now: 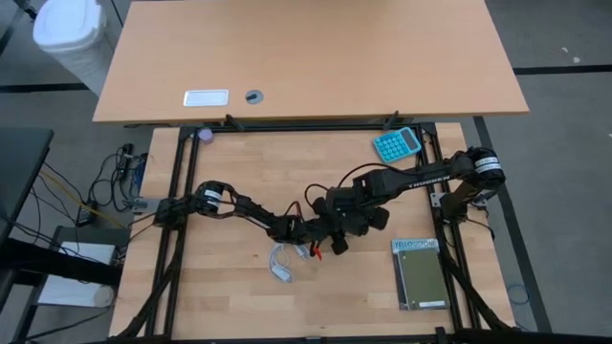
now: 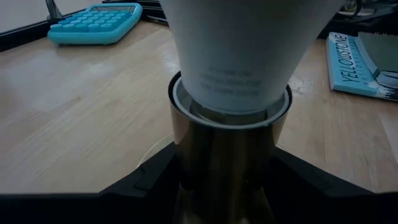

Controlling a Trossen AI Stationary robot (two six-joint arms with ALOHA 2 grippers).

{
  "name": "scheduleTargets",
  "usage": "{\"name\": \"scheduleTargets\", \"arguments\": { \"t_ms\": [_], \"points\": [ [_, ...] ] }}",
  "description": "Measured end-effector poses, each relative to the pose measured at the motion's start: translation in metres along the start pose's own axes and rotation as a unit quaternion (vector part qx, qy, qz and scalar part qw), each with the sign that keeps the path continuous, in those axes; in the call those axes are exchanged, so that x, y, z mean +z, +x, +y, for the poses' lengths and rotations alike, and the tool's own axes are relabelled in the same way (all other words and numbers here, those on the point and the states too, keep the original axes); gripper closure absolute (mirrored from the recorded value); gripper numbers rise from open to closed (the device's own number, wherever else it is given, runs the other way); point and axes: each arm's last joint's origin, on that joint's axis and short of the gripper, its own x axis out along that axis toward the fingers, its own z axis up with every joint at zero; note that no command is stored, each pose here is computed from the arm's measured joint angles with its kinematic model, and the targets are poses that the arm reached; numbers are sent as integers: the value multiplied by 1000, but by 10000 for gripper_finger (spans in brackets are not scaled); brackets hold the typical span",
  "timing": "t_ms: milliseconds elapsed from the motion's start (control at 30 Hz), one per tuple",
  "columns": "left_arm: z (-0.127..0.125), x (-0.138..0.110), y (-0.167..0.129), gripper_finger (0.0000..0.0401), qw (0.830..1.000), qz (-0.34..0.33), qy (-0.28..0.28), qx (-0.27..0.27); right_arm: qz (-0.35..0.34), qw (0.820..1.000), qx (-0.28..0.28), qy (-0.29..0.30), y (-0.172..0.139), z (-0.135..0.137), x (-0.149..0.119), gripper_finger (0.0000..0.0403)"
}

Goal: Screw lightbulb
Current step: Insert the lightbulb into the socket

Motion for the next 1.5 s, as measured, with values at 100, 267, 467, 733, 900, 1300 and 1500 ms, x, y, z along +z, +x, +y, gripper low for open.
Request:
{"name": "scheduleTargets", "arguments": {
  "t_ms": [100,267,467,733,900,1300,1500],
  "points": [
    [0,0,0,195,1000,0,0,1,-1,1000,-3,-14,0,-1,0,63],
    [0,0,0,195,1000,0,0,1,1,999,-6,-40,0,-2,-1,74],
    [0,0,0,195,1000,0,0,2,-1,999,-8,-46,0,-2,0,88],
    [0,0,0,195,1000,0,0,2,-5,999,-10,-53,0,-3,0,95],
    [0,0,0,195,1000,0,1,1,-20,999,-3,-43,0,-2,1,95],
    [0,0,0,195,1000,-1,0,-2,-28,999,3,-20,0,-2,1,95],
    [0,0,0,195,1000,-1,0,-1,-36,999,8,-5,0,-2,1,94]
  ]
}}
